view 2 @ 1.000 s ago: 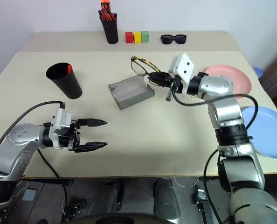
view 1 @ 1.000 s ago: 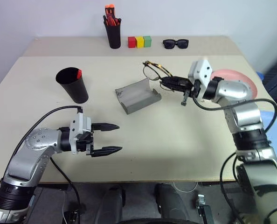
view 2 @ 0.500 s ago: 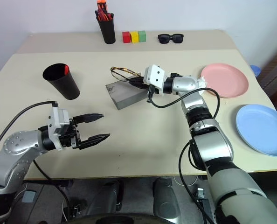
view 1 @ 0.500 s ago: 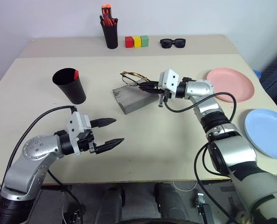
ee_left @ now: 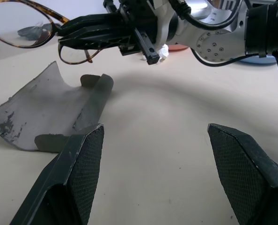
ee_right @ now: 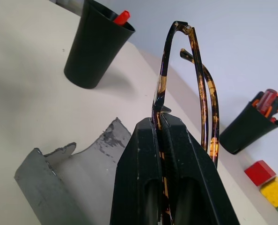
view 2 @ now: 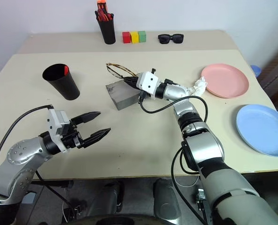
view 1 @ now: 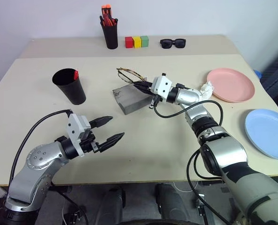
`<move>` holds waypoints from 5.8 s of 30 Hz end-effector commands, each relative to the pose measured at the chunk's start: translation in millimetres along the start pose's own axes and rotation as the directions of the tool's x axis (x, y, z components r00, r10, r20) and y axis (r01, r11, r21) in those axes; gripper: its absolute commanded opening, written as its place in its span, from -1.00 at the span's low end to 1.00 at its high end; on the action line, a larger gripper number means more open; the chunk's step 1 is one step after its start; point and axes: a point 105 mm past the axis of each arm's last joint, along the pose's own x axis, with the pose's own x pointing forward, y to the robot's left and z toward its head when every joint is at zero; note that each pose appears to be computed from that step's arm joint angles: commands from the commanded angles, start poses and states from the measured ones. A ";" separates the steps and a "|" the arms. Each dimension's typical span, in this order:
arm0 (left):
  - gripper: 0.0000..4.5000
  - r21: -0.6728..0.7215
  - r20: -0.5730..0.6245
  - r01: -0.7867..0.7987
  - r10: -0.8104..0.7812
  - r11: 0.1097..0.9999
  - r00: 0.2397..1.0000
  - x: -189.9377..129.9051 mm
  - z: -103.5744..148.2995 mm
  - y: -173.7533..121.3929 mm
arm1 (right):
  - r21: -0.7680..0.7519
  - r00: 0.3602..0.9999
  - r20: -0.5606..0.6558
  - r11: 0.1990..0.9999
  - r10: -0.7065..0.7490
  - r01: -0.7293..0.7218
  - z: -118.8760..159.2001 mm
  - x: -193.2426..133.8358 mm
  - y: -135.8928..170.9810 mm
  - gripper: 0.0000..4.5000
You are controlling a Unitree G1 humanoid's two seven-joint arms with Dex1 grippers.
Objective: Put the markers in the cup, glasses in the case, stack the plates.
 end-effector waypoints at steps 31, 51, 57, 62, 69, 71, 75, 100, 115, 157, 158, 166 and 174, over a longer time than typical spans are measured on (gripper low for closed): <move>0.61 0.036 0.002 0.109 -0.110 0.993 0.994 15.8 5.9 26.8 | 0.600 0.976 -0.208 0.796 0.061 0.078 12.1 -178.3 38.4 -0.99; 0.61 0.101 -0.096 0.121 -0.112 0.987 0.989 56.6 16.9 70.3 | 0.672 0.964 -0.221 0.740 0.147 0.041 14.6 -171.1 67.3 0.53; 0.61 0.080 -0.207 0.139 -0.120 0.987 0.971 87.9 24.3 83.2 | 0.620 0.969 -0.241 0.777 0.057 0.108 17.0 -171.8 55.8 0.53; 0.61 0.070 -0.409 0.196 -0.151 0.978 0.900 110.3 13.8 87.9 | 0.606 0.975 -0.223 0.781 -0.015 0.150 32.7 -168.1 50.4 0.53; 0.61 0.095 -0.556 0.310 -0.208 0.946 0.805 143.3 -5.8 82.5 | 0.571 0.965 -0.244 0.790 -0.097 0.224 46.0 -170.4 50.3 0.53; 0.61 0.096 -0.582 0.332 -0.217 0.938 0.784 148.9 -11.7 80.7 | 0.564 0.962 -0.251 0.791 -0.110 0.238 46.8 -172.7 49.5 0.53; 0.02 0.088 -0.633 0.358 -0.225 0.929 0.740 155.9 -21.2 78.0 | 0.548 0.956 -0.265 0.795 -0.129 0.260 47.2 -178.4 47.6 0.56; -0.94 0.138 -0.596 0.582 -0.402 0.801 0.695 105.5 -29.8 43.2 | 0.530 0.919 -0.348 0.770 -0.185 0.355 32.7 -198.4 69.2 0.56; 0.29 0.118 -0.512 0.488 -0.368 0.865 0.776 91.7 -22.2 34.7 | 0.596 0.919 -0.387 0.740 -0.078 0.314 29.1 -198.2 75.9 0.56; 0.32 0.101 -0.147 0.531 -0.516 0.841 0.844 17.7 20.5 -9.2 | 0.543 0.894 -0.447 0.797 0.010 0.263 -4.1 -207.2 48.9 -0.99; 0.32 0.094 -0.142 0.523 -0.508 0.847 0.849 17.2 20.1 -8.9 | 0.512 0.909 -0.416 0.819 -0.026 0.258 4.0 -202.7 37.6 -0.99; 0.32 0.061 -0.117 0.449 -0.440 0.891 0.890 12.2 14.9 -8.4 | 0.437 0.983 -0.183 0.893 -0.028 0.107 31.6 -141.7 4.2 -0.99; 0.32 0.051 -0.120 0.369 -0.361 0.928 0.925 0.8 11.0 -7.0 | 0.431 0.998 -0.043 0.902 0.049 -0.025 20.3 -86.8 15.0 -0.99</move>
